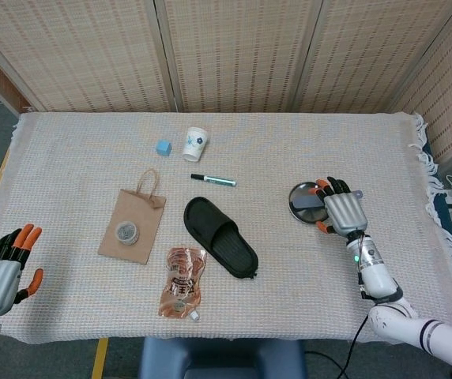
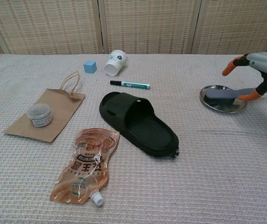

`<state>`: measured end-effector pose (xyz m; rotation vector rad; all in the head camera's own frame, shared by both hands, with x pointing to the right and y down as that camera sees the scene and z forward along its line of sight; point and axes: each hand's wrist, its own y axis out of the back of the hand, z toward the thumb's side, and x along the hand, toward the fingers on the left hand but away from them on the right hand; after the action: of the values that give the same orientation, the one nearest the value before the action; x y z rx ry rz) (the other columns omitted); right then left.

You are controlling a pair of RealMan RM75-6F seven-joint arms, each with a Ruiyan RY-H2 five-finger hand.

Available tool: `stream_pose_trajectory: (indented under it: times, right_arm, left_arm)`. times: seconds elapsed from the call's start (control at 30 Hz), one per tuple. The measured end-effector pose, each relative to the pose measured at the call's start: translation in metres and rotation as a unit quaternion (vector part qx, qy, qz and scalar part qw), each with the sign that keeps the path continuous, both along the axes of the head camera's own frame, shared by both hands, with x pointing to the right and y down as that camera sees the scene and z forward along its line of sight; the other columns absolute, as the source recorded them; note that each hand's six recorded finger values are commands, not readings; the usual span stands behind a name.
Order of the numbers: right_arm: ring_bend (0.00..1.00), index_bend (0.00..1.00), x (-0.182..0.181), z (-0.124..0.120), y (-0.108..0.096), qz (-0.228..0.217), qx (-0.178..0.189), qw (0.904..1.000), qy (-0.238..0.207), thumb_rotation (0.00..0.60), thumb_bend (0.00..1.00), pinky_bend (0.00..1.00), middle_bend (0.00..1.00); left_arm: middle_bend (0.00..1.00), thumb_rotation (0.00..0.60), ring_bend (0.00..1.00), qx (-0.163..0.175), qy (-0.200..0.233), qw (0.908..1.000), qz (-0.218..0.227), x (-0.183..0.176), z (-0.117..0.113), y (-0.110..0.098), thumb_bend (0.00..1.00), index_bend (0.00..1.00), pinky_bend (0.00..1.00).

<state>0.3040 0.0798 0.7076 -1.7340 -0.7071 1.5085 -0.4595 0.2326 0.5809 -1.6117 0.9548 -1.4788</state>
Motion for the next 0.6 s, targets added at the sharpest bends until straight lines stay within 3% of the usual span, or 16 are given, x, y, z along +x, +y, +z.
stream_pose_trajectory:
  times: [0.37, 0.6]
  right_arm:
    - [0.01, 0.26, 0.004, 0.038, -0.015, 0.037, -0.021, 0.9986, 0.032, 0.6, 0.17, 0.16, 0.12]
    - [0.05, 0.34, 0.001, 0.051, -0.018, 0.048, -0.025, 0.9978, 0.038, 0.6, 0.18, 0.22, 0.16]
  left_arm:
    - [0.0, 0.6, 0.0, -0.005, -0.002, 1.0, -0.005, -0.003, 0.001, 0.001, 0.47, 0.0, 0.09]
    - [0.0, 0.6, 0.0, -0.011, -0.004, 0.9999, -0.007, -0.003, 0.005, 0.0, 0.47, 0.0, 0.09]
